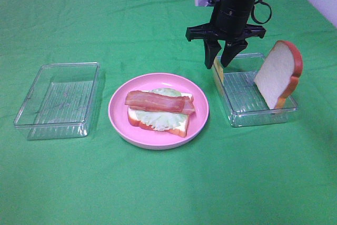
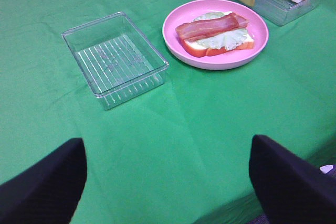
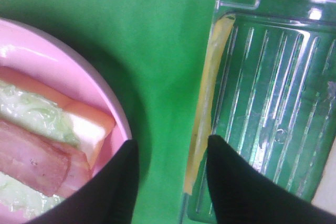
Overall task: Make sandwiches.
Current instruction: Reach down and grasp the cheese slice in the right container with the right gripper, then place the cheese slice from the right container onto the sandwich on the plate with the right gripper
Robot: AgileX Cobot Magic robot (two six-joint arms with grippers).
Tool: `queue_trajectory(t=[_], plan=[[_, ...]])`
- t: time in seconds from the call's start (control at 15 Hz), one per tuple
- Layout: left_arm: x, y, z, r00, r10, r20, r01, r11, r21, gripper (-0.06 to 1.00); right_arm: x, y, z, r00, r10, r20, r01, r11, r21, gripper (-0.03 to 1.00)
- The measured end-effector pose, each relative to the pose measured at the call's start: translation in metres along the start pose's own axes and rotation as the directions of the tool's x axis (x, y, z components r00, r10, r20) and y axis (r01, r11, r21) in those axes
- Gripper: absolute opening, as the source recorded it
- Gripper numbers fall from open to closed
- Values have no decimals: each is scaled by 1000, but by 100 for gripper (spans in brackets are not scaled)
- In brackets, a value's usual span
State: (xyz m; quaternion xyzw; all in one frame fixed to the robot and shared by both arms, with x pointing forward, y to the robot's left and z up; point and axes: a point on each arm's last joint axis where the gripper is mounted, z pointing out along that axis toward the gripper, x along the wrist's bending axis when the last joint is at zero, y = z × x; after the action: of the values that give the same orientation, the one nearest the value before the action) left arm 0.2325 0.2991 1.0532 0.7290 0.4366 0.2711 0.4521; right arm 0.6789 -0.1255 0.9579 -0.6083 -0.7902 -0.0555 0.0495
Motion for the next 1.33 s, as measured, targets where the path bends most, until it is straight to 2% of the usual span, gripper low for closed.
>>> queue_trajectory(t=[0.47, 0.67, 1.0, 1.33], plan=[[0, 0, 0, 1000, 0, 0, 0, 1000, 0, 80, -2, 1, 8, 1000, 19, 15, -19, 1000, 15, 40], [0, 0, 0, 1000, 0, 0, 0, 1000, 0, 80, -3, 1, 10, 1000, 18, 25, -18, 1000, 19, 30], [0, 0, 0, 1000, 0, 0, 0, 1000, 0, 80, -4, 1, 10, 999, 16, 29, -17, 1000, 19, 0], [0, 0, 0, 1000, 0, 0, 0, 1000, 0, 80, -3, 0, -1, 999, 13, 30, -13, 1000, -5, 0]])
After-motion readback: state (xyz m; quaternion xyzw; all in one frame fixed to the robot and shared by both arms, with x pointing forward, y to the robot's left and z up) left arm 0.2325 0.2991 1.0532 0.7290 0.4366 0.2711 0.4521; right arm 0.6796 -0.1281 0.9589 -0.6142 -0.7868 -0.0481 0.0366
